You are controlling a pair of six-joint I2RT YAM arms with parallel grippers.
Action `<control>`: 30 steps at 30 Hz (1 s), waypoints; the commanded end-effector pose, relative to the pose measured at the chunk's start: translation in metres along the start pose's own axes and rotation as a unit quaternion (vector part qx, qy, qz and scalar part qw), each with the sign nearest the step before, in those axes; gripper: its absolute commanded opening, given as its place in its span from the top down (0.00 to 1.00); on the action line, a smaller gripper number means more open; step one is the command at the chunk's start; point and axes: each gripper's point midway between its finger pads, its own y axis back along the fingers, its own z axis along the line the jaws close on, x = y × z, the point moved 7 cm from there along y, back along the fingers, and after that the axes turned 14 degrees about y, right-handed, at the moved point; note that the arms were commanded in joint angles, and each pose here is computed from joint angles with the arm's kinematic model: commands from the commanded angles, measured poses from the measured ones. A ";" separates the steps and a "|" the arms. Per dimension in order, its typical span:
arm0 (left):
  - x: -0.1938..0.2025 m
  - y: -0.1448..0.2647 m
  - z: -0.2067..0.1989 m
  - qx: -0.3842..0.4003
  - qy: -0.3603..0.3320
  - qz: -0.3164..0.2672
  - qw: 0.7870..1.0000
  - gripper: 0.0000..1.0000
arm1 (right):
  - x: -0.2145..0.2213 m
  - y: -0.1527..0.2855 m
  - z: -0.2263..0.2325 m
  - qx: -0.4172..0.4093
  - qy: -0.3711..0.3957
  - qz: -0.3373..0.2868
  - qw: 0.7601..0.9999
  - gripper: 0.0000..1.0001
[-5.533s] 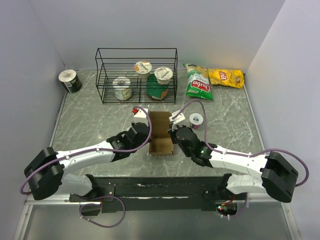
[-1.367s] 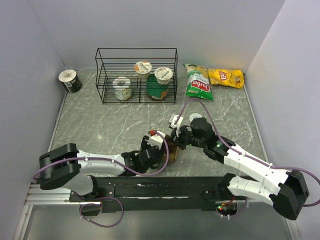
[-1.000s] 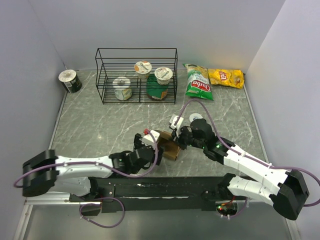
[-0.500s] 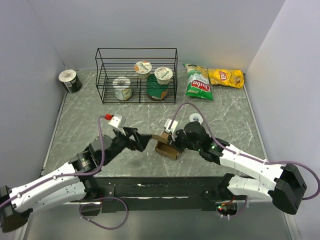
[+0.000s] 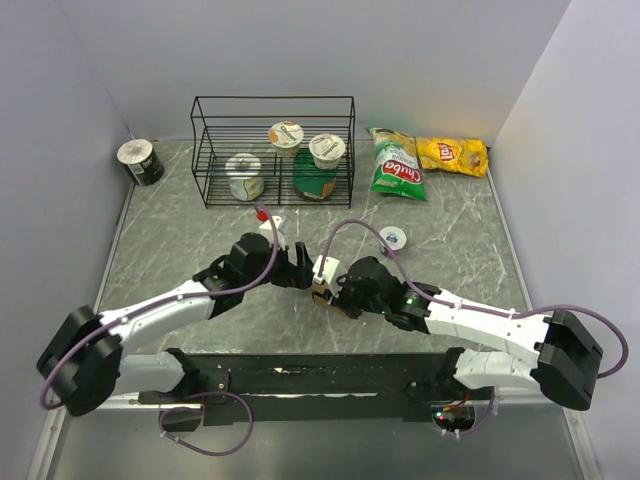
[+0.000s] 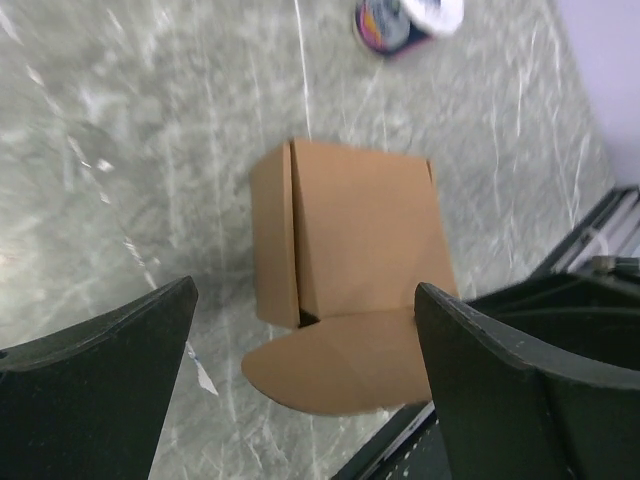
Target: Fold the paper box
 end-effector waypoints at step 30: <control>0.035 -0.057 0.035 -0.004 -0.018 0.082 0.996 0.62 | -0.012 0.008 -0.060 0.044 -0.196 -0.003 0.980 0.06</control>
